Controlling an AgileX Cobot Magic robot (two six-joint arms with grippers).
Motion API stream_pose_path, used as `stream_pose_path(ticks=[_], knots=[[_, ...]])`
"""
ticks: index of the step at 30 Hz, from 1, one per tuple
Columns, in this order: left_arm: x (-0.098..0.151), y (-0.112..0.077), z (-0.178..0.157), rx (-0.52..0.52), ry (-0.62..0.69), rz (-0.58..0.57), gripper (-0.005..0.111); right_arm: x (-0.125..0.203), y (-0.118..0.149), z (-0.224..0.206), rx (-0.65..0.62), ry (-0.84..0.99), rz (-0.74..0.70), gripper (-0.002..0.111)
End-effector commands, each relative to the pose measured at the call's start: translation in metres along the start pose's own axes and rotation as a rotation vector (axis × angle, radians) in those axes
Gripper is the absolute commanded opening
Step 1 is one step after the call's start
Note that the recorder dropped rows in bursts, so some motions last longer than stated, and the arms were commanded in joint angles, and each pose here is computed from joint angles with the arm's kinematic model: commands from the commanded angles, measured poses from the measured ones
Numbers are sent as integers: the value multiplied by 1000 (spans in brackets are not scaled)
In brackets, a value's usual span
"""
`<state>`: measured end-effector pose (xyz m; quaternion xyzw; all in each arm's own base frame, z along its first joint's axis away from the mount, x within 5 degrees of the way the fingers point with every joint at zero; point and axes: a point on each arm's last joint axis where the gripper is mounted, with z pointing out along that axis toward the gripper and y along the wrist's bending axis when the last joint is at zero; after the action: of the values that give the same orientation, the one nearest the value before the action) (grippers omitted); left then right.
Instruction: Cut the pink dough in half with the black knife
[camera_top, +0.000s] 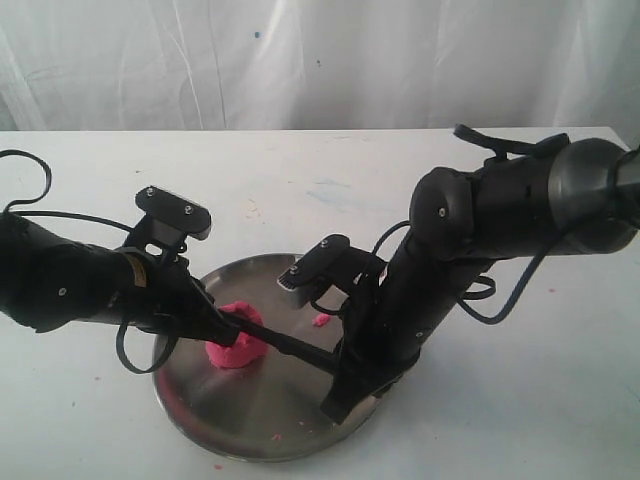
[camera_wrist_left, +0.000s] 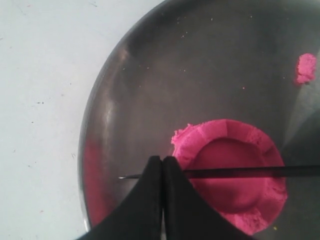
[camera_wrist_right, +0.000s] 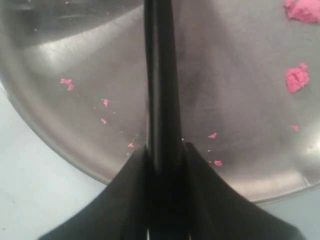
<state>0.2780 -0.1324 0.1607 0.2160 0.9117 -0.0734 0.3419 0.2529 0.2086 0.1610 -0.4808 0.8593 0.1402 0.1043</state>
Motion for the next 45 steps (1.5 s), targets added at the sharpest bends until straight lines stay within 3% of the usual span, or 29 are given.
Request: stream_pose_path(ticks=[1, 12, 26, 34, 45], knots=[[3, -1, 1, 3, 34, -17, 0, -2, -1, -1, 8, -9, -5, 0], [5, -1, 1, 1, 53, -61, 0, 0, -2, 6, -2, 16, 2, 0], [-10, -1, -10, 5, -69, -73, 0, 0, -2, 6, -2, 15, 9, 0], [0, -2, 13, 6, -42, -75, 0, 0, -2, 6, -3, 17, 8, 0], [8, -2, 17, 2, 36, -91, 0, 0, -2, 6, -2, 15, 23, 0]])
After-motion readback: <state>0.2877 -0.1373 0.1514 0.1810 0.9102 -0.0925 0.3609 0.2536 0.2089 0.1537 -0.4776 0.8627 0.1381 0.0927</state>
